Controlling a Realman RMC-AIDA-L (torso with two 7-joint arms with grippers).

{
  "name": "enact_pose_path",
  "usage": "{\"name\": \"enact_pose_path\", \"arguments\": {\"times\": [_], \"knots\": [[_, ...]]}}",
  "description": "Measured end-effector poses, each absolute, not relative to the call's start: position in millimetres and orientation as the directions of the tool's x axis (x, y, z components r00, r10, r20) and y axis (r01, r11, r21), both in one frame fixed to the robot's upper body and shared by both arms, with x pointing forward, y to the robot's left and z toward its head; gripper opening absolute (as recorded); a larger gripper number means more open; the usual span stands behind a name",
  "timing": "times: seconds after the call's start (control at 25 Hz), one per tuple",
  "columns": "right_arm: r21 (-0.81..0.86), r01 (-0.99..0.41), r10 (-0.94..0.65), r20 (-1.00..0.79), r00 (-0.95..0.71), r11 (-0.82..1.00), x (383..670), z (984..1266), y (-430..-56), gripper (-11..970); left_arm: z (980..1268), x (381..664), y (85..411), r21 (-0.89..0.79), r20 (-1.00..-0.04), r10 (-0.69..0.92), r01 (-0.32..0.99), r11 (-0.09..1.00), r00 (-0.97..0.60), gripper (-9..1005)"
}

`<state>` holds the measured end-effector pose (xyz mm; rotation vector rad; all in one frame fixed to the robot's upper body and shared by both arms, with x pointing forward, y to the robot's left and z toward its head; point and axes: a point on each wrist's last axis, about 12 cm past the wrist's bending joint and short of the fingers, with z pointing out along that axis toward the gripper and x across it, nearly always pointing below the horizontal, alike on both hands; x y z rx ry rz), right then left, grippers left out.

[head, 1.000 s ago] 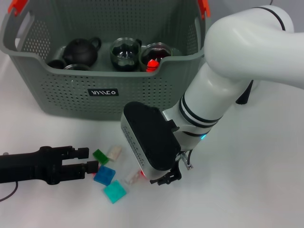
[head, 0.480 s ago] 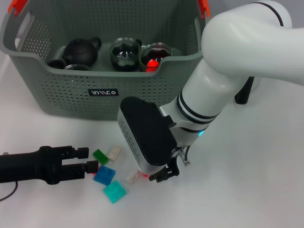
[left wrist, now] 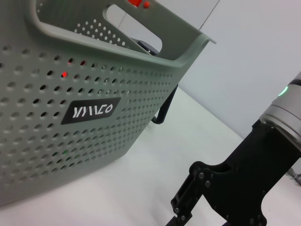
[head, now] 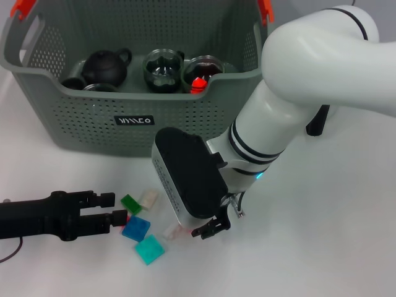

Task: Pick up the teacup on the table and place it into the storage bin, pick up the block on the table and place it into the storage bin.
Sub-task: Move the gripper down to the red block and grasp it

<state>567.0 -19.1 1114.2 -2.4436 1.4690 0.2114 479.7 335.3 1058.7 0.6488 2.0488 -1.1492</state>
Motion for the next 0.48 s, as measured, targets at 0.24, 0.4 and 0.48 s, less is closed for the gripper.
{"name": "enact_pose_path", "arguments": {"times": [0.24, 0.4, 0.48], "knots": [[-0.175, -0.885, -0.841, -0.277, 0.464, -0.431, 567.6, 1111.5, -19.7, 475, 1058.5, 479.2, 335.6, -0.526, -0.765, 0.088, 0.699, 0.484, -0.638, 676], [-0.181, -0.886, -0.841, -0.281, 0.463, -0.427, 567.4, 1109.8, -19.9, 474, 1058.5, 479.2, 335.6, -0.526, -0.766, 0.088, 0.699, 0.484, -0.637, 677], [-0.183, -0.887, -0.84, -0.285, 0.461, -0.425, 567.3, 1109.5, -19.6, 473, 1058.5, 479.2, 335.6, -0.526, -0.766, 0.088, 0.699, 0.485, -0.637, 677]]}}
